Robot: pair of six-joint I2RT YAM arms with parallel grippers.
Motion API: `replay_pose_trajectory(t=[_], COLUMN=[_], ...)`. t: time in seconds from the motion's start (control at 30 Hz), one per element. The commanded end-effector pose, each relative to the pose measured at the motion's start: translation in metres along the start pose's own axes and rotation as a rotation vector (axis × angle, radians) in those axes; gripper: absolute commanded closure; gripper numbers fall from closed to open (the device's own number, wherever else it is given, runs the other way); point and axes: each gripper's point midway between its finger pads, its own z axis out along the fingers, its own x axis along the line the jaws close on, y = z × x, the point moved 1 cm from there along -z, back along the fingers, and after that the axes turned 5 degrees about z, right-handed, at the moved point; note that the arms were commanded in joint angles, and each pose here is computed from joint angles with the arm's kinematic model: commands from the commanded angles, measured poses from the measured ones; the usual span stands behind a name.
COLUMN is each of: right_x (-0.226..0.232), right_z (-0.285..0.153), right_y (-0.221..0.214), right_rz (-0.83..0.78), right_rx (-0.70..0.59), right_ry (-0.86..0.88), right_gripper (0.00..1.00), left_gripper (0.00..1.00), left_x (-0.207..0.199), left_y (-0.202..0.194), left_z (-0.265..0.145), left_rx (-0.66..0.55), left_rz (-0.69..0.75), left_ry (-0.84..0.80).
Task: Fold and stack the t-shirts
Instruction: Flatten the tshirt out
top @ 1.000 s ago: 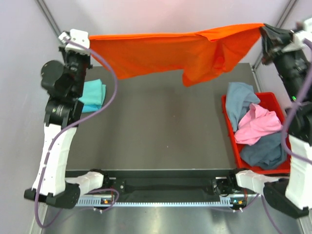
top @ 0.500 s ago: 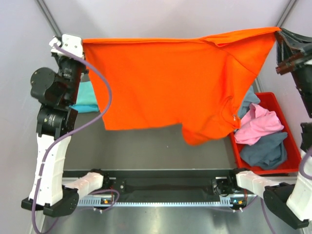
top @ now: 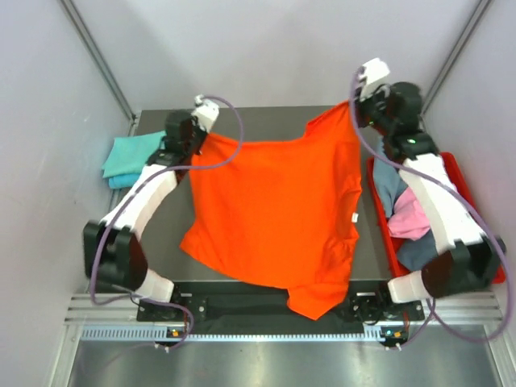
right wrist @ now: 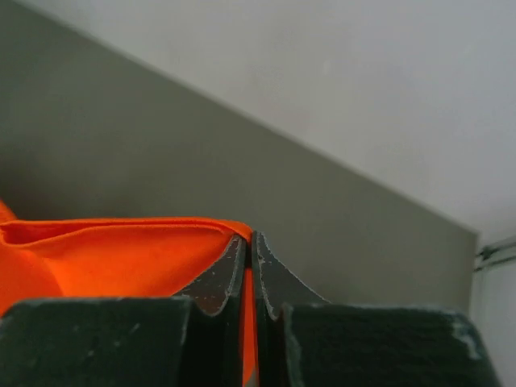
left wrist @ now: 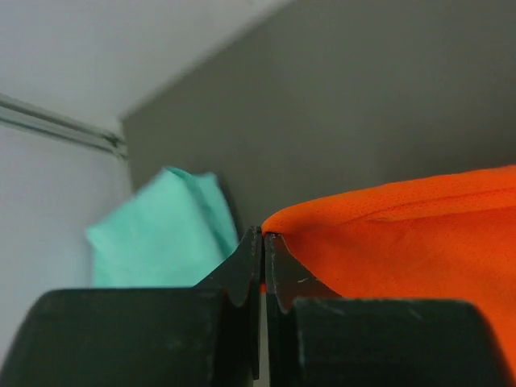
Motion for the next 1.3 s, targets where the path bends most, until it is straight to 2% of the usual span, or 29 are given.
replay_pose_trajectory(t=[0.0,0.03,0.1,0.13,0.17,0.2,0.23,0.3,0.43,0.6,0.73,0.97,1.1,1.13,1.17,1.27], right_x=[-0.002,-0.002,-0.002,-0.006,-0.008,-0.011,-0.014,-0.026,-0.043,-0.058,-0.054,-0.052,-0.059,-0.063,-0.059,-0.051], right_z=[0.055,0.068,0.106,0.120,0.142,0.154,0.165,0.198,0.243,0.269,0.270,0.262,0.271,0.275,0.283,0.296], right_y=[-0.052,-0.069,-0.106,-0.095,-0.127,-0.132,-0.137,-0.150,-0.142,-0.134,-0.155,-0.164,-0.160,-0.147,-0.162,-0.156], right_rz=[0.028,0.038,0.070,0.074,0.091,0.091,0.089,0.082,0.071,0.028,0.039,0.039,-0.016,-0.018,-0.011,0.028], right_rx=[0.055,0.088,0.163,0.139,0.197,0.205,0.214,0.235,0.191,0.102,0.145,0.183,0.150,0.116,0.130,0.080], right_ry=[0.026,0.030,0.038,0.030,0.022,0.015,0.009,-0.027,-0.054,-0.112,-0.111,-0.126,-0.144,-0.153,-0.139,-0.136], right_gripper=[1.00,1.00,1.00,1.00,1.00,1.00,1.00,1.00,1.00,1.00,1.00,1.00,1.00,1.00,1.00,1.00], left_gripper=[1.00,1.00,1.00,1.00,1.00,1.00,1.00,1.00,1.00,1.00,1.00,1.00,1.00,1.00,1.00,1.00], left_x=[-0.020,-0.037,-0.032,-0.044,-0.043,-0.031,-0.040,-0.025,-0.021,-0.006,-0.005,-0.001,0.006,0.005,0.007,0.011], left_y=[-0.030,-0.054,-0.053,-0.074,-0.077,-0.060,-0.076,-0.058,-0.065,-0.066,-0.072,-0.086,-0.092,-0.094,-0.095,-0.101], left_z=[0.047,0.070,0.099,0.122,0.134,0.148,0.166,0.185,0.220,0.232,0.229,0.223,0.229,0.231,0.233,0.231], left_rx=[0.037,0.102,0.097,0.148,0.154,0.124,0.159,0.126,0.153,0.151,0.174,0.193,0.204,0.210,0.216,0.238], left_rz=[0.028,0.033,0.025,0.026,0.022,0.000,-0.004,-0.017,0.011,0.002,-0.017,-0.060,-0.074,-0.074,-0.073,-0.082], left_ry=[-0.020,-0.052,-0.031,-0.046,-0.037,-0.006,-0.019,0.012,0.046,0.103,0.120,0.155,0.180,0.182,0.189,0.219])
